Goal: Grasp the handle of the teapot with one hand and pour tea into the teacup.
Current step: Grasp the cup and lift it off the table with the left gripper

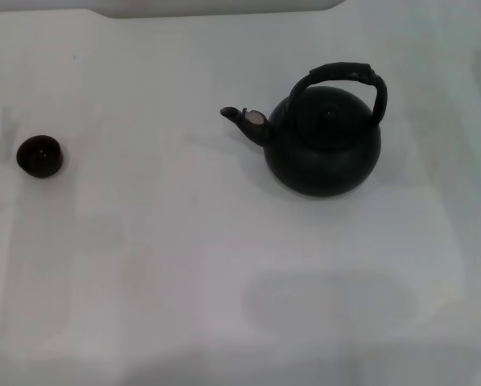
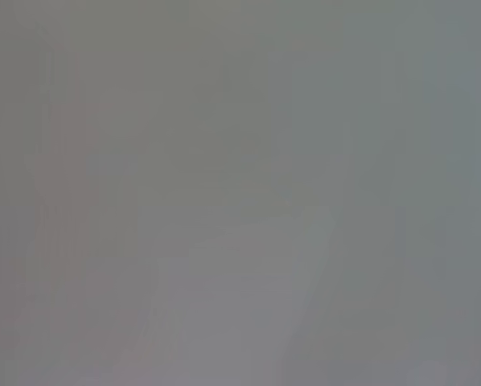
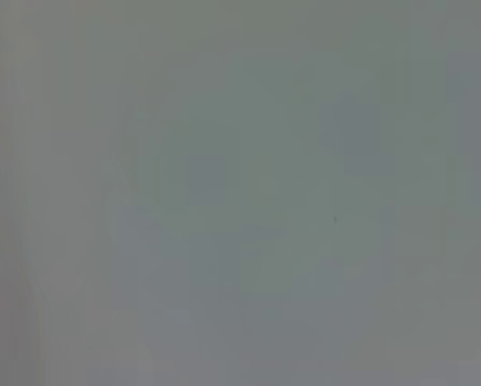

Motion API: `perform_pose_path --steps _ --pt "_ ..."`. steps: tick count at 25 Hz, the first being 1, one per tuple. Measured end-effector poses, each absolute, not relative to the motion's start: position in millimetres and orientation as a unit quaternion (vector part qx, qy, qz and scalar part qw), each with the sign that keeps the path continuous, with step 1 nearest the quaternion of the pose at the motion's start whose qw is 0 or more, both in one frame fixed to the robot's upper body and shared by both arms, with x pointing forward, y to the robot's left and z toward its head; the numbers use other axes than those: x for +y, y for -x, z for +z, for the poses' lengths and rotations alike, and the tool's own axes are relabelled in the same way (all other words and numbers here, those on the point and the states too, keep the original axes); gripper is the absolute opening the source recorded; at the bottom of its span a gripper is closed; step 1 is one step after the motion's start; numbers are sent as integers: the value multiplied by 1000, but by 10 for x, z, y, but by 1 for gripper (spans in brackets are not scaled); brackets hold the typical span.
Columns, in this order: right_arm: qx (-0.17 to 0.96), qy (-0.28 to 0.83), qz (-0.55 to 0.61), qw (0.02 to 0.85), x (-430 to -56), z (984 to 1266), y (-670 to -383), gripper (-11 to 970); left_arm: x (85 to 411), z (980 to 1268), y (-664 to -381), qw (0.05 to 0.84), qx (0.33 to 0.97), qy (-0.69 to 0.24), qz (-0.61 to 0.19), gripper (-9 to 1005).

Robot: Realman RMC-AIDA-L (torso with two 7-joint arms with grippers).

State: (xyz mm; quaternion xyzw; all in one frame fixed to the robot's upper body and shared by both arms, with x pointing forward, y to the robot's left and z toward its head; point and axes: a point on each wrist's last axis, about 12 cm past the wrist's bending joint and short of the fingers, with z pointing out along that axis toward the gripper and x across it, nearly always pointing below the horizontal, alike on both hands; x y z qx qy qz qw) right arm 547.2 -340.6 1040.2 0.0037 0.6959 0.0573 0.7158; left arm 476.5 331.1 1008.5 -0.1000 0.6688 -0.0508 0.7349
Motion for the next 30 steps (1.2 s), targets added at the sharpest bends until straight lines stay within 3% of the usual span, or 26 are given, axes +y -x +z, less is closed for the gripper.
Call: perform_pose_path --steps 17,30 --pt "699 -5 55 713 -3420 10380 -5454 661 3228 10060 -4768 725 682 61 -70 862" --pt "698 -16 51 714 -3455 10402 -5484 660 3165 9902 -4563 691 718 23 -85 861"
